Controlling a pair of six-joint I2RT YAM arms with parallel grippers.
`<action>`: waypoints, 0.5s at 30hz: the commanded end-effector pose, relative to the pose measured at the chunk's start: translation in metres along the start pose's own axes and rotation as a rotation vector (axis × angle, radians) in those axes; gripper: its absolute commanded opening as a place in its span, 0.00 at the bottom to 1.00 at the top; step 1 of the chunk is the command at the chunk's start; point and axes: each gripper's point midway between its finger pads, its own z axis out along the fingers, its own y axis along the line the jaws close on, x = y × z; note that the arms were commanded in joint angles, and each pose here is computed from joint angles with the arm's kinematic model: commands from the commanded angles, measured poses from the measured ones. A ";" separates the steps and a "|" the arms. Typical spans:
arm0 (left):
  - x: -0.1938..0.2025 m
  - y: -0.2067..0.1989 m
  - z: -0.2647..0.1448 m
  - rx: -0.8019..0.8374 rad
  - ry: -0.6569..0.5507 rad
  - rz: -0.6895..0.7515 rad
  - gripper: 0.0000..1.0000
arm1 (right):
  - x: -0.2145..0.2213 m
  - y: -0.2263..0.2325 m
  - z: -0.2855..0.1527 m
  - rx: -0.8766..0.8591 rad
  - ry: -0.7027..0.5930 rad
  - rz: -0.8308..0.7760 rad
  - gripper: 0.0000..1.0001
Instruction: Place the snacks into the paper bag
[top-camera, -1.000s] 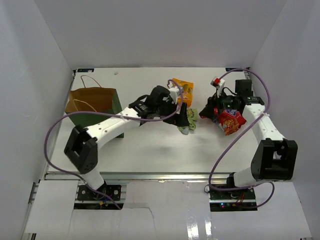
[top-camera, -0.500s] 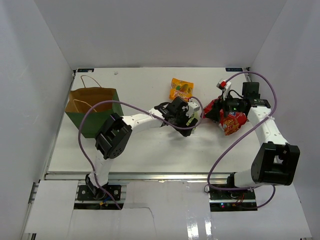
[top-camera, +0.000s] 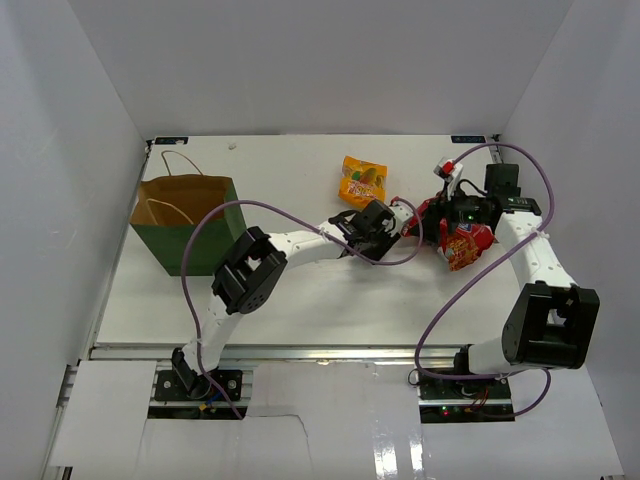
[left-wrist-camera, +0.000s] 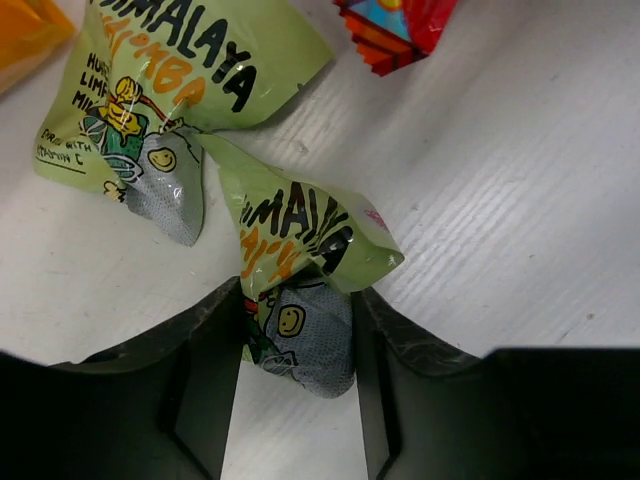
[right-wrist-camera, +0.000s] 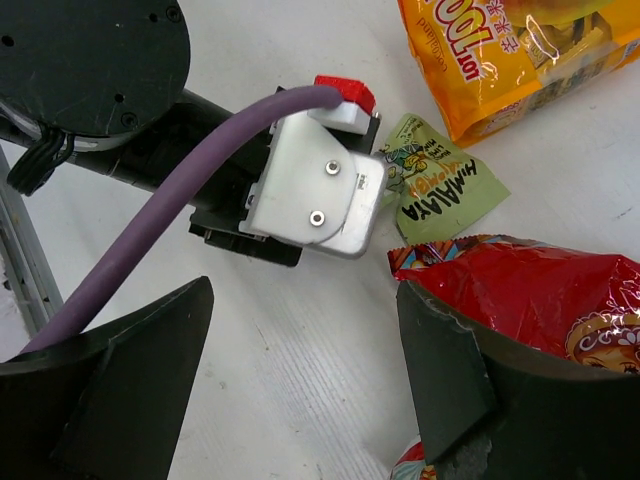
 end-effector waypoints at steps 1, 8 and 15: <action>-0.015 0.010 -0.008 -0.055 -0.036 -0.009 0.53 | -0.020 0.000 -0.005 -0.016 -0.041 -0.031 0.80; -0.015 0.008 -0.033 -0.048 -0.062 -0.068 0.23 | -0.029 -0.004 -0.007 -0.011 -0.047 -0.049 0.80; -0.058 0.005 -0.158 -0.003 -0.268 -0.247 0.04 | -0.032 -0.006 -0.004 -0.051 -0.023 -0.069 0.80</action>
